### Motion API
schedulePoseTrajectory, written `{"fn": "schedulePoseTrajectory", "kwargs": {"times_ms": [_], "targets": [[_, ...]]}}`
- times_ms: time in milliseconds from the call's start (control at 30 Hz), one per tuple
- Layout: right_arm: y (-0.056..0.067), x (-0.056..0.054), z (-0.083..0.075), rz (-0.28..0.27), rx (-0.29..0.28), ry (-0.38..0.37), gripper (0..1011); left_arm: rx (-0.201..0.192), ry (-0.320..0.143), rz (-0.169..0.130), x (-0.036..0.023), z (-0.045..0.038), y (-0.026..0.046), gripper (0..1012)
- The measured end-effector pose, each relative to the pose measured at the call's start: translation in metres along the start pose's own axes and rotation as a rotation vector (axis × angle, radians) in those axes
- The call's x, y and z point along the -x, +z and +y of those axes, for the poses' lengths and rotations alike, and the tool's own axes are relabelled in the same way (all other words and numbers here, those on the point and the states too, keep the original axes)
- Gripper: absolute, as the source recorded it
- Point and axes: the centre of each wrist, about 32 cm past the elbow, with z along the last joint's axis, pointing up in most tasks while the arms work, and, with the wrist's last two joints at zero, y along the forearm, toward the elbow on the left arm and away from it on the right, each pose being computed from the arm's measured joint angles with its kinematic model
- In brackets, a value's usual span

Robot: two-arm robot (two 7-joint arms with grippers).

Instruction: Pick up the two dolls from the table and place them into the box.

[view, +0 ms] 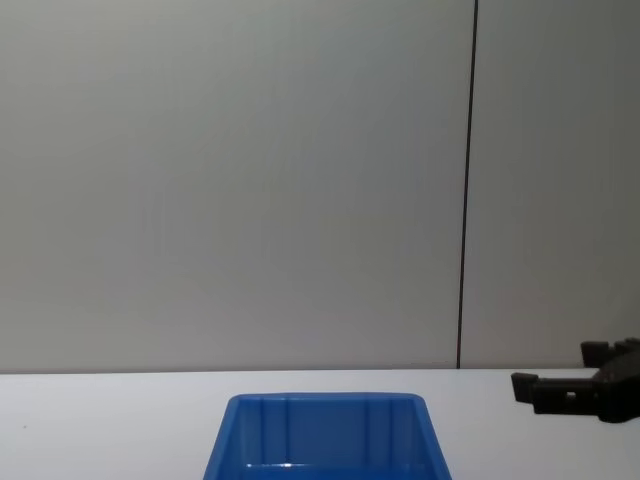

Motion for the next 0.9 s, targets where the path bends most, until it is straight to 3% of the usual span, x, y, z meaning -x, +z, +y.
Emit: {"fn": "schedulePoseTrajectory", "kwargs": {"times_ms": [300,467,767,900], "targets": [[0.0,0.0,0.0,0.0,0.0,0.0,1001,-0.011,-0.015,-0.01,-0.0099,-0.0071,-0.0047,762],[0.0,0.0,0.0,0.0,0.0,0.0,1001,-0.013,-0.022,-0.014,-0.0147,-0.0103,-0.0065,594],[0.0,0.0,0.0,0.0,0.0,0.0,1001,-0.01,-0.03,-0.022,-0.0201,-0.0129,-0.0057,524],[0.0,0.0,0.0,0.0,0.0,0.0,1001,0.007,-0.032,-0.034,-0.0219,-0.0139,0.0001,495]]}}
